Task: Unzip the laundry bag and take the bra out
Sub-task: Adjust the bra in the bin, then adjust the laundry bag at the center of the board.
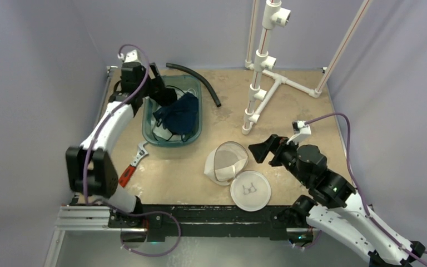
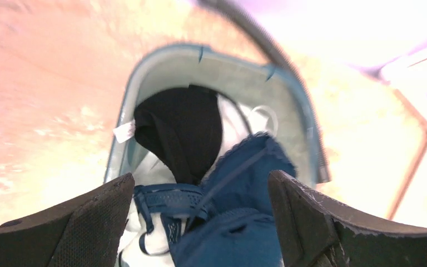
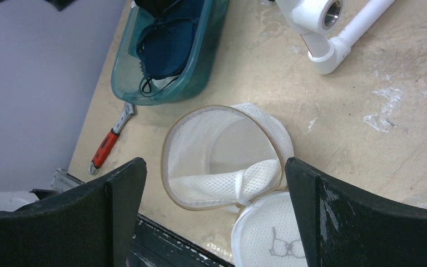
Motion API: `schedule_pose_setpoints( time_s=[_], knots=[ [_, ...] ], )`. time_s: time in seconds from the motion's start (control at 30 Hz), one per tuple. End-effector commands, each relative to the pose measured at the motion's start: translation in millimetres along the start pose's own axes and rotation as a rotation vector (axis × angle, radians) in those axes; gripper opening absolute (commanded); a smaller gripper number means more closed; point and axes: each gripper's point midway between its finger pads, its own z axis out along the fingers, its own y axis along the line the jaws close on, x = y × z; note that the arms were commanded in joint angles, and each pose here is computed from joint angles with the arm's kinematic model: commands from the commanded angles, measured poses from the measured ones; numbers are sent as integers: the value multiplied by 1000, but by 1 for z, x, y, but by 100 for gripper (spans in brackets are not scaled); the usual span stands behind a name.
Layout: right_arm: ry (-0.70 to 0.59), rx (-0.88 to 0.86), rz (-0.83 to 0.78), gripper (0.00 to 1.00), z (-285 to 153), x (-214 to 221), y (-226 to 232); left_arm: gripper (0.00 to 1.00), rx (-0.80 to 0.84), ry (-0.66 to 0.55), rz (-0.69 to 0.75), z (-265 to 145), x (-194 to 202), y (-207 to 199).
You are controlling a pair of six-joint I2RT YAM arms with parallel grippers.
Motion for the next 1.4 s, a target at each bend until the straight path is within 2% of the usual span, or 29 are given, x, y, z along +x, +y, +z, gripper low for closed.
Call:
schedule_pose_setpoints(
  time_s=[0.0, 0.13, 0.23, 0.4, 0.57, 0.77, 0.93, 1.07, 1.13, 1.2, 1.23, 1.37],
  knots=[
    [-46, -26, 25, 98, -3, -10, 6, 89, 13, -217, 2, -105, -42, -32],
    [-3, -47, 97, 98, 5, 11, 4, 95, 193, -153, 45, -169, 21, -86],
    [26, -54, 128, 98, 12, 26, 0, 97, 303, -99, 44, -207, 71, -102],
    [49, -22, 165, 98, 24, 45, -12, 98, 388, 24, 121, -232, 144, -109],
    [87, 17, 242, 98, 28, 63, -23, 99, 514, 135, 184, -257, 197, -141],
    [84, 32, 308, 98, 21, 76, -36, 92, 503, 225, 272, -262, 254, -160],
    [89, 79, 330, 97, 16, 82, -48, 84, 337, 210, 312, -234, 274, -142],
    [103, 99, 336, 97, 18, 88, -52, 76, 293, 186, 323, -219, 283, -135],
    [110, 110, 330, 96, 19, 90, -54, 68, 286, 193, 334, -216, 288, -138],
    [118, 116, 324, 96, 20, 92, -55, 55, 276, 192, 345, -212, 292, -138],
    [122, 118, 320, 96, 21, 93, -55, 43, 266, 185, 346, -209, 291, -138],
    [145, 136, 307, 96, 23, 98, -58, 14, 194, 153, 318, -199, 278, -125]
  ],
)
